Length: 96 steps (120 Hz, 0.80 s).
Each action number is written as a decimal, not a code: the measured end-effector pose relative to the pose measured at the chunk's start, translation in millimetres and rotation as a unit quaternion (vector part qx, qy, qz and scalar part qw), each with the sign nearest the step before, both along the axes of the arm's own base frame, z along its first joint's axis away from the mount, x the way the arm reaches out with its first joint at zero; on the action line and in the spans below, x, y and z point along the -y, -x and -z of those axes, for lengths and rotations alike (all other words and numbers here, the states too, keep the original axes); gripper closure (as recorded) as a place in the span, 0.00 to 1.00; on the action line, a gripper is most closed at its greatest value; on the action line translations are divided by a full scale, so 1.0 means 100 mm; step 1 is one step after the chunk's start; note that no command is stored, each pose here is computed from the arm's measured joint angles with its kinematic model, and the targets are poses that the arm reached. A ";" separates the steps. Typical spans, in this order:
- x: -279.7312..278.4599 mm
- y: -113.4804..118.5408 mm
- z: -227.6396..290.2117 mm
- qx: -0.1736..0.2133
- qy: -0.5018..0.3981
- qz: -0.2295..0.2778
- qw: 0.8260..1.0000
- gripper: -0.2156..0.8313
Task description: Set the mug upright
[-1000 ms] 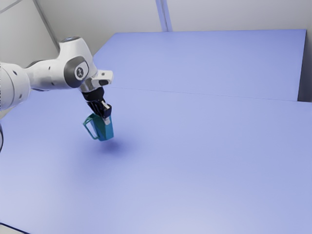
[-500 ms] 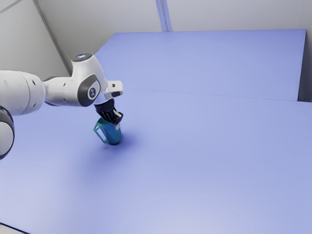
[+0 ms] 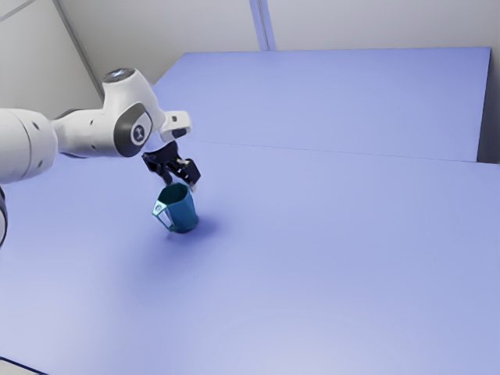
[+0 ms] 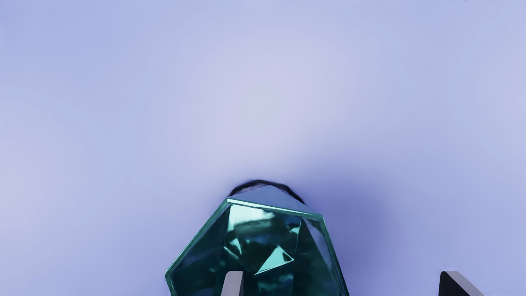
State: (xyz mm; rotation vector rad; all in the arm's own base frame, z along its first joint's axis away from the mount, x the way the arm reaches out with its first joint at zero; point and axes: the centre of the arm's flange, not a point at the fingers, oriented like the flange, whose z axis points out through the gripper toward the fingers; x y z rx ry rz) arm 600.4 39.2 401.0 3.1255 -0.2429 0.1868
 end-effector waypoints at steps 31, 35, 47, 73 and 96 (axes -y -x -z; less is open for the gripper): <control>-0.04 -0.30 -1.34 0.030 0.007 -0.008 1.000 0.23; -0.03 -0.30 -1.48 0.028 0.007 -0.007 1.000 0.23; 0.00 -0.24 -1.72 0.011 0.009 -0.006 1.000 0.22; 0.03 -0.12 -1.81 -0.030 0.012 -0.005 0.999 0.21; 0.02 -0.08 -1.78 -0.050 0.014 -0.006 0.999 0.21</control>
